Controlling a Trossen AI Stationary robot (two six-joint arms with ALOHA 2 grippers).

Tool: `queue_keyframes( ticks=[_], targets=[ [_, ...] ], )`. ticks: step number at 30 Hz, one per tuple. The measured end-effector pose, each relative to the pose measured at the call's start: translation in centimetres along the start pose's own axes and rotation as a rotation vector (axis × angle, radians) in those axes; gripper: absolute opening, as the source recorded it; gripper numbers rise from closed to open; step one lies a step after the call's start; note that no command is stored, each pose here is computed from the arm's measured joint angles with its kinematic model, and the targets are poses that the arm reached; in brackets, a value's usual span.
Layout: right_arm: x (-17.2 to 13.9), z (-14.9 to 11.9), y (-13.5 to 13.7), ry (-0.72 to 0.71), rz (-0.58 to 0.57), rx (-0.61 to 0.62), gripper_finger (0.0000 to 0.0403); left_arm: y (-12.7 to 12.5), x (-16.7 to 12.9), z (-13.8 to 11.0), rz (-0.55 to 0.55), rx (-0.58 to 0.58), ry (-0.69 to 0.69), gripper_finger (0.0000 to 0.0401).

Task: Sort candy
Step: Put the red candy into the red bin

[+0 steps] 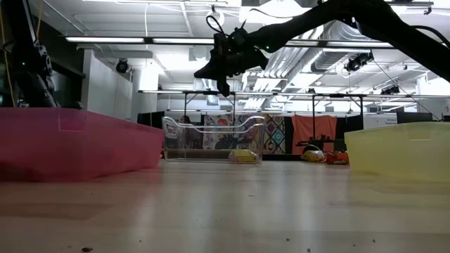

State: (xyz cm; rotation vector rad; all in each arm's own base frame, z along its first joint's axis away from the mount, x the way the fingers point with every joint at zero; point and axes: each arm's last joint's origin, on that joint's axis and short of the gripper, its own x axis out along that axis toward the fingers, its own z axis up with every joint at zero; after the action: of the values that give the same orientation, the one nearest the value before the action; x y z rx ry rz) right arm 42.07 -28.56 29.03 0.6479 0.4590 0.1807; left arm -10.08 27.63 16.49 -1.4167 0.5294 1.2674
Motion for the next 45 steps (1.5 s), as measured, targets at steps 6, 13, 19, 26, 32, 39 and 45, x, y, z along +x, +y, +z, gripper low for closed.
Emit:
queue_keyframes(
  ticks=[6,13,19,26,32,39,45],
  targets=[
    [0.0,0.0,0.0,0.000,0.000,-0.001,0.0000,0.7,1.9,-0.3,-0.056,-0.034,0.098,0.0119],
    [0.0,0.0,0.0,-0.002,-0.006,-0.001,0.0000,1.0,2.7,-0.1,-0.105,-0.032,0.105,0.0119],
    [0.0,0.0,0.0,-0.002,-0.006,-0.002,0.0000,1.0,2.7,0.0,-0.097,-0.020,0.095,0.0103],
    [0.0,0.0,0.0,-0.002,-0.006,-0.003,0.0000,1.1,2.6,0.1,-0.048,-0.044,0.087,0.0009],
    [0.0,0.0,0.0,-0.002,-0.006,-0.003,0.0000,1.0,2.0,0.2,-0.047,-0.043,0.053,0.0000],
    [0.0,0.0,0.0,-0.002,-0.006,-0.004,0.0000,0.5,-2.0,0.8,-0.036,-0.014,-0.095,0.0000],
    [0.0,0.0,0.0,-0.002,-0.006,-0.004,0.0000,-0.1,-7.1,0.5,-0.025,-0.017,-0.282,0.0000]
  ],
)
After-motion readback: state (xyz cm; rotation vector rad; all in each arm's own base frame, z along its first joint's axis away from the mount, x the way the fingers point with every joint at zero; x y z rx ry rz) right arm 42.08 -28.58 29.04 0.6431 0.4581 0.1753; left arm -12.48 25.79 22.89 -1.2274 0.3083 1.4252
